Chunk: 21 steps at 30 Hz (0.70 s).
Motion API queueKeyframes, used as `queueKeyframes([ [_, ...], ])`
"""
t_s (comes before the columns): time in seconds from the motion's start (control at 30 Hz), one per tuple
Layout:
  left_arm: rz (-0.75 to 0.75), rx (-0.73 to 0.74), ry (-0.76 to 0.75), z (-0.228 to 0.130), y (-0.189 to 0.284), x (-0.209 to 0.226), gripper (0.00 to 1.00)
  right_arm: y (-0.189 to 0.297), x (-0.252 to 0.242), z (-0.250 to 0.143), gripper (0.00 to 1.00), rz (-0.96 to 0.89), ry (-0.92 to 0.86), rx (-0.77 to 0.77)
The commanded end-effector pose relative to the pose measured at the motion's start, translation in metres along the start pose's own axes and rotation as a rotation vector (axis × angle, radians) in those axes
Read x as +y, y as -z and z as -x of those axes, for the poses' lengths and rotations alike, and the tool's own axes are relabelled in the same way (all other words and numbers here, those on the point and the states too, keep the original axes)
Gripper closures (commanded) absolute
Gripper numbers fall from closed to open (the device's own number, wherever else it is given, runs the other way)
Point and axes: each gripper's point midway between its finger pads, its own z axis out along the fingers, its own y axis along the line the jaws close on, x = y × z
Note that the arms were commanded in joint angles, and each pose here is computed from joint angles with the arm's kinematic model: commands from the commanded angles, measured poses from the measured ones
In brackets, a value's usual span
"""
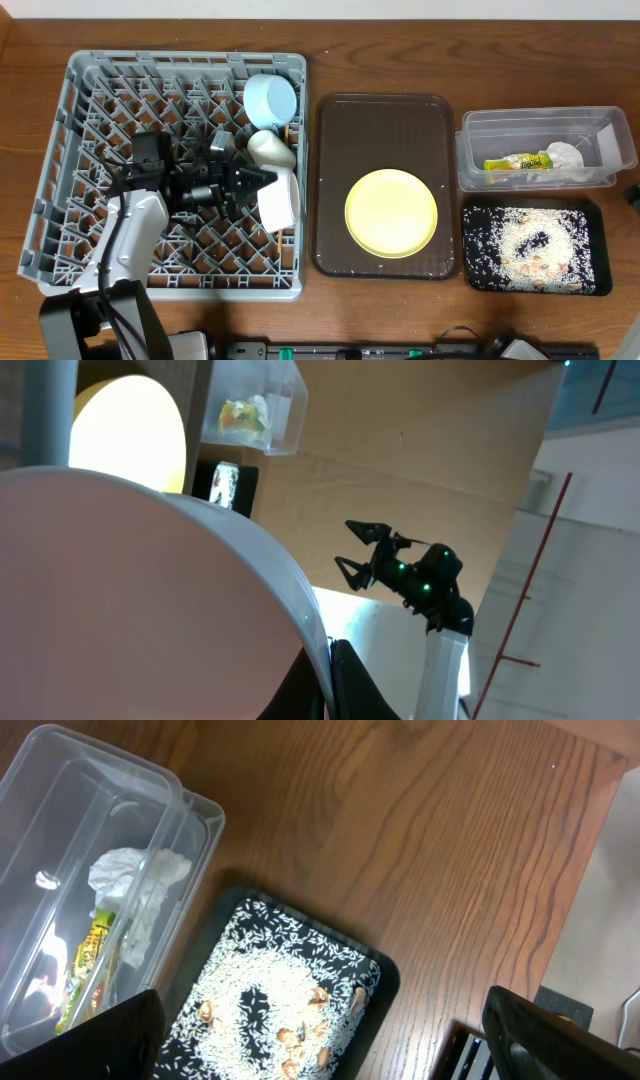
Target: Sort waste into correct bins and load items into the dishwasher rack
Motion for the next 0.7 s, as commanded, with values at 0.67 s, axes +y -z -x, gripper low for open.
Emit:
queueKeyframes([
  [0.67,0.217,-0.118,-0.020,0.018,0.005,0.049,0.62,0.001,-0.004,0.002,0.01,-0.007,-0.011,-0.007],
])
